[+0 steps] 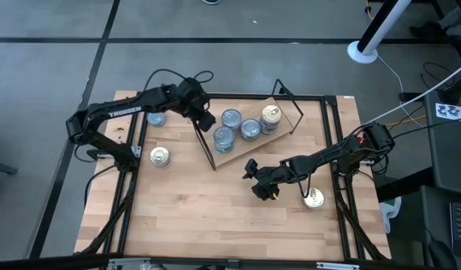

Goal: Stack canned seafood by type on shelf
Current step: Stack the blue and pink tuna can on the shelf on top of the other blue and pink tuna can

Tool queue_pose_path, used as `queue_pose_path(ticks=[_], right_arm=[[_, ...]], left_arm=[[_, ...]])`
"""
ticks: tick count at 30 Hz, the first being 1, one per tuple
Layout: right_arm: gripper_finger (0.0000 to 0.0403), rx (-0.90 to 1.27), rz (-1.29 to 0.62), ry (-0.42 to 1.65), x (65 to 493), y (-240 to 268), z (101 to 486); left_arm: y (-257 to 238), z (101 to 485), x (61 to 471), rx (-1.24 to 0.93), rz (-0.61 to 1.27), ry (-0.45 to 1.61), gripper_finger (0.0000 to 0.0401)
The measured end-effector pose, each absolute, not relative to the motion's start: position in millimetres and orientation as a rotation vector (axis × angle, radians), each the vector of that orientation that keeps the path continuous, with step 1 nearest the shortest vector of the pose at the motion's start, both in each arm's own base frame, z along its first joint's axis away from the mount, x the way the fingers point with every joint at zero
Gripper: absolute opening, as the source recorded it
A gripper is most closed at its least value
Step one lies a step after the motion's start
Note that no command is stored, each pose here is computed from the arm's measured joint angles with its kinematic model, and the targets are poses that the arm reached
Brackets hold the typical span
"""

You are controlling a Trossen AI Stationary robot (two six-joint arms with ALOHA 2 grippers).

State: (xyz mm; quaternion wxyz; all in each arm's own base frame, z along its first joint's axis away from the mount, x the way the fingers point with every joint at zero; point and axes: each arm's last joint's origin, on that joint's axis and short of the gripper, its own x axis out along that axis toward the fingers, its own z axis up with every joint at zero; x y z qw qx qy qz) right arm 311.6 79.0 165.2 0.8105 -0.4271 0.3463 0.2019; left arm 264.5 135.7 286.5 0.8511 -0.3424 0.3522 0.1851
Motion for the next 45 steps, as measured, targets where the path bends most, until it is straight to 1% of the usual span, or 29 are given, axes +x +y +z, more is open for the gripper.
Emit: queue_pose_path(ticks=[6, 10, 14, 18, 23, 27, 33, 37, 45], right_arm=[[0.0294, -0.912, 0.431, 0.740, 311.6, 79.0, 165.2], [0.0294, -0.911, 0.431, 0.740, 311.6, 79.0, 165.2], [0.0294, -0.885, 0.420, 0.744, 311.6, 79.0, 165.2], [0.0294, -0.876, 0.416, 0.746, 311.6, 79.0, 165.2], [0.0294, -0.864, 0.410, 0.747, 311.6, 79.1, 165.2], [0.0294, -0.812, 0.388, 0.755, 311.6, 79.1, 165.3], [0.0294, -0.787, 0.377, 0.759, 311.6, 79.1, 165.2], [0.0294, -0.786, 0.377, 0.759, 311.7, 79.1, 165.3], [0.0294, -0.786, 0.377, 0.759, 311.6, 79.1, 165.3]], left_arm=[[135.8, 304.5, 248.9, -0.675, 0.388, 0.684, 0.0086], [133.2, 313.3, 234.9, -0.632, 0.384, 0.692, 0.0088], [124.8, 315.3, 217.1, -0.634, 0.388, 0.785, 0.0088], [110.8, 311.2, 200.5, -0.705, 0.401, 0.944, 0.0088], [85.0, 302.2, 185.9, -0.774, 0.404, 1.220, 0.0084], [63.3, 288.9, 183.3, -0.779, 0.422, 1.361, 0.0078], [33.9, 261.9, 184.9, -0.754, 0.411, 1.478, 0.0079], [20.5, 243.1, 180.2, -0.728, 0.485, 1.547, 0.0081], [11.1, 208.6, 174.5, -0.710, 0.570, 1.557, 0.0081]])
